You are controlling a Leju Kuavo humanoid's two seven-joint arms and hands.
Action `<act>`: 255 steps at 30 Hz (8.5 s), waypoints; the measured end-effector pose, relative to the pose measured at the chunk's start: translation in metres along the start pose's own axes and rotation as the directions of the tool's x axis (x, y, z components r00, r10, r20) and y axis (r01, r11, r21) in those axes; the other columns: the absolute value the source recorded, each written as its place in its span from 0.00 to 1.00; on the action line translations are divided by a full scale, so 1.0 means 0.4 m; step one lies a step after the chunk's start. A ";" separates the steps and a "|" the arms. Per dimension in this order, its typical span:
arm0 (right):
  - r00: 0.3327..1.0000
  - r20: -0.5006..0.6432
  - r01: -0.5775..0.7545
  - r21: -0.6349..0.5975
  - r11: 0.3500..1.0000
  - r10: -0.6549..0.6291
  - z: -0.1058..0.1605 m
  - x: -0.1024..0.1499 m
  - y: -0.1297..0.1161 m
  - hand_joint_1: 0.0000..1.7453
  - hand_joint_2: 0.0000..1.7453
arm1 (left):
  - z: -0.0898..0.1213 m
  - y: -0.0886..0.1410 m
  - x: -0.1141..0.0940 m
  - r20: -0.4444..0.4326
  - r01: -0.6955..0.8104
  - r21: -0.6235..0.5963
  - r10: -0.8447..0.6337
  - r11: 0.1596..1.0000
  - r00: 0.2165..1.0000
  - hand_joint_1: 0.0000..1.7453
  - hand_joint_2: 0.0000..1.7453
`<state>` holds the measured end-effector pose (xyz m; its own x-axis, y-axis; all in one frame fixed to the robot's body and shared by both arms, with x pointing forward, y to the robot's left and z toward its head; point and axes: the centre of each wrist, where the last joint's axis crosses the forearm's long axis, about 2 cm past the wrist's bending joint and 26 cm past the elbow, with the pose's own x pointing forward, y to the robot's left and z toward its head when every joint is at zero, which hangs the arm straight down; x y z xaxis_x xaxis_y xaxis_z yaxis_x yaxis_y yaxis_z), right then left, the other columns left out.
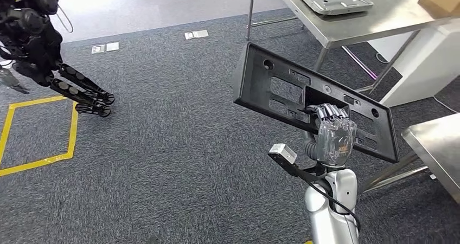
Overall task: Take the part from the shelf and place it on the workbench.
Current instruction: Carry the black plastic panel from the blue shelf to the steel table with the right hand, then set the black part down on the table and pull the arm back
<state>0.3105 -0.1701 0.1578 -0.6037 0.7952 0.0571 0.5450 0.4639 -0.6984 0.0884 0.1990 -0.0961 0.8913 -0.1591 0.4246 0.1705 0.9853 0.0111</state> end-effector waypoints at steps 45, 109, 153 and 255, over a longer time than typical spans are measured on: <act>1.000 -0.007 -0.008 0.016 1.000 0.008 0.000 -0.004 0.010 1.00 1.00 | 0.009 0.002 -0.038 0.133 -0.316 0.127 0.299 0.940 0.945 0.00 1.00; 0.951 -0.164 -0.212 0.271 0.939 0.262 -0.178 -0.163 0.096 1.00 1.00 | 0.009 -0.004 -0.038 0.107 -0.317 0.021 0.313 0.948 0.944 0.00 1.00; 0.872 -0.182 -0.302 0.531 0.792 0.455 -0.202 -0.253 0.109 1.00 1.00 | 0.012 -0.022 -0.036 0.078 -0.301 0.004 0.300 0.954 0.951 0.00 1.00; 0.838 -0.072 -0.367 0.659 0.656 0.541 -0.204 -0.241 0.123 0.00 0.00 | -0.001 0.006 -0.003 -0.059 -0.329 0.012 0.329 0.944 0.943 0.00 0.25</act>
<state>0.4430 -0.1923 0.1760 -0.1688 0.9454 -0.2789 0.1957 -0.2452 -0.9495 0.0877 0.2015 -0.0969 0.9211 0.1702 0.3501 -0.1369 0.9835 -0.1180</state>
